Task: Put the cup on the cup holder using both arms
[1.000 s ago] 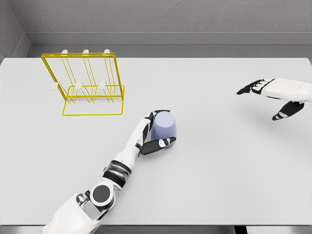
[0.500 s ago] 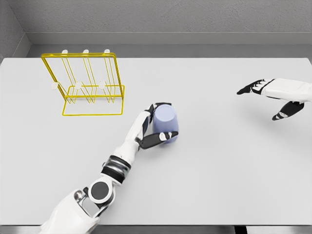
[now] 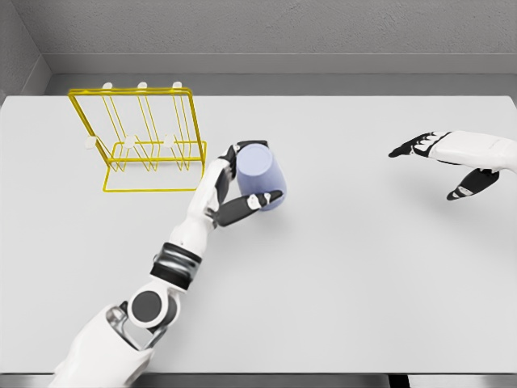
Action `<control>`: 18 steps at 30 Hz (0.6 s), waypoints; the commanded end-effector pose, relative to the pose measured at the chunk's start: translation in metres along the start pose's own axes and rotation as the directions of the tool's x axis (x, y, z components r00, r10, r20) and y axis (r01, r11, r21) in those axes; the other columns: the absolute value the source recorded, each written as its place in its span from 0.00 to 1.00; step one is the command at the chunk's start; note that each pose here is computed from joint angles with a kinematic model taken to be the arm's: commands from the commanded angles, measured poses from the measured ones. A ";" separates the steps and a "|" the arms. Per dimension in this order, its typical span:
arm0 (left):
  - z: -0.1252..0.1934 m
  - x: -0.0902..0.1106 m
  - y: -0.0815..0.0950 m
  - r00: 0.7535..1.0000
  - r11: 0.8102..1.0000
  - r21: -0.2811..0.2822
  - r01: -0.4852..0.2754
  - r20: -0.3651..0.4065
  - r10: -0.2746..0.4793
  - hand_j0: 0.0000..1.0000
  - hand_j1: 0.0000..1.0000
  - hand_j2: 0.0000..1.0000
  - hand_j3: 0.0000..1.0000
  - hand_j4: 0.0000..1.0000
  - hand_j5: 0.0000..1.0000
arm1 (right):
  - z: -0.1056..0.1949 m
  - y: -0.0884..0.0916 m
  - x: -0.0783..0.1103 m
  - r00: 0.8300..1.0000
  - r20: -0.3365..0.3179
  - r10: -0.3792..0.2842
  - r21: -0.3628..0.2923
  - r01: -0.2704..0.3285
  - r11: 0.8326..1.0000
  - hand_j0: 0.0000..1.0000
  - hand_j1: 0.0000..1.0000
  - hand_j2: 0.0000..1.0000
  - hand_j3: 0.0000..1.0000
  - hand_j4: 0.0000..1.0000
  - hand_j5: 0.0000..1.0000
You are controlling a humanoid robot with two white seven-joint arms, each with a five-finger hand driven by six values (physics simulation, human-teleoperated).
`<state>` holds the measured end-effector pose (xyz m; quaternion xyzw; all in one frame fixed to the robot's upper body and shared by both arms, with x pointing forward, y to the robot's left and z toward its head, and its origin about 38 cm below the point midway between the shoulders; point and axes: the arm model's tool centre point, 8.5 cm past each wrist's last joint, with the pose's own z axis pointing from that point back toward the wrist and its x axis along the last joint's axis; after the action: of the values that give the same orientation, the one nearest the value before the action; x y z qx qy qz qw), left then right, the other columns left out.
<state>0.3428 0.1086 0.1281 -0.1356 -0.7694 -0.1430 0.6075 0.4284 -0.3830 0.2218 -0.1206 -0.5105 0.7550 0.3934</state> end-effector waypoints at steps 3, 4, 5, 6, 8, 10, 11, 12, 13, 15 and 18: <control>-0.002 0.009 0.012 0.998 1.000 0.015 0.000 0.062 -0.001 0.64 0.64 0.64 0.64 0.64 0.64 | 0.000 0.000 0.000 1.000 -0.001 -0.006 -0.004 0.006 1.000 1.00 1.00 1.00 1.00 1.00 1.00; -0.004 0.011 0.016 0.998 1.000 0.025 -0.001 0.070 -0.001 0.64 0.64 0.64 0.64 0.64 0.64 | 0.000 0.000 0.000 1.000 0.000 -0.007 -0.005 0.007 1.000 1.00 1.00 1.00 1.00 1.00 1.00; -0.004 0.014 0.017 0.996 1.000 0.027 -0.005 0.094 0.003 0.64 0.64 0.64 0.64 0.64 0.64 | 0.000 0.000 0.000 1.000 -0.001 -0.006 -0.004 0.006 1.000 1.00 1.00 1.00 1.00 1.00 1.00; -0.004 0.015 0.019 0.994 0.999 0.032 -0.007 0.106 0.003 0.64 0.64 0.64 0.64 0.64 0.64 | 0.000 0.000 0.000 1.000 -0.001 -0.006 -0.004 0.006 1.000 1.00 1.00 1.00 1.00 1.00 1.00; -0.004 0.020 0.020 0.990 0.999 0.034 -0.015 0.141 0.011 0.64 0.64 0.64 0.64 0.64 0.64 | 0.000 0.000 0.000 1.000 -0.001 -0.006 -0.004 0.006 1.000 1.00 1.00 1.00 1.00 1.00 1.00; -0.003 0.024 0.023 0.984 0.999 0.042 -0.023 0.175 0.015 0.64 0.64 0.64 0.64 0.64 0.64 | 0.000 0.000 0.000 1.000 -0.001 -0.006 -0.004 0.006 1.000 1.00 1.00 1.00 1.00 1.00 1.00; -0.003 0.025 0.024 0.982 0.999 0.045 -0.024 0.187 0.016 0.64 0.64 0.64 0.64 0.64 0.64 | 0.000 0.000 0.000 1.000 -0.001 -0.006 -0.004 0.006 1.000 1.00 1.00 1.00 1.00 1.00 1.00; -0.003 0.026 0.027 0.982 0.999 0.050 -0.020 0.191 0.010 0.64 0.64 0.64 0.64 0.64 0.64 | 0.000 0.000 0.000 1.000 0.000 -0.007 -0.005 0.007 1.000 1.00 1.00 1.00 1.00 1.00 1.00; -0.004 0.027 0.030 0.981 0.998 0.055 -0.018 0.192 0.007 0.64 0.64 0.64 0.64 0.64 0.64 | 0.000 0.000 0.000 1.000 -0.001 -0.006 -0.004 0.006 1.000 1.00 1.00 1.00 1.00 1.00 1.00; -0.003 0.028 0.033 0.979 0.998 0.058 -0.017 0.204 0.004 0.64 0.64 0.64 0.64 0.64 0.64 | 0.000 0.000 0.000 1.000 -0.001 -0.007 -0.003 0.007 1.000 1.00 1.00 1.00 1.00 1.00 1.00; -0.001 0.030 0.041 0.975 0.998 0.067 -0.007 0.222 -0.008 0.64 0.64 0.64 0.64 0.64 0.64 | 0.000 0.002 0.000 1.000 0.000 -0.012 -0.001 0.012 1.000 1.00 1.00 1.00 1.00 1.00 1.00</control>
<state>0.3525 0.1421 0.1580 -0.1326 -0.8319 -0.1016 0.5291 0.4275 -0.3833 0.2188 -0.1183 -0.5093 0.7550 0.3957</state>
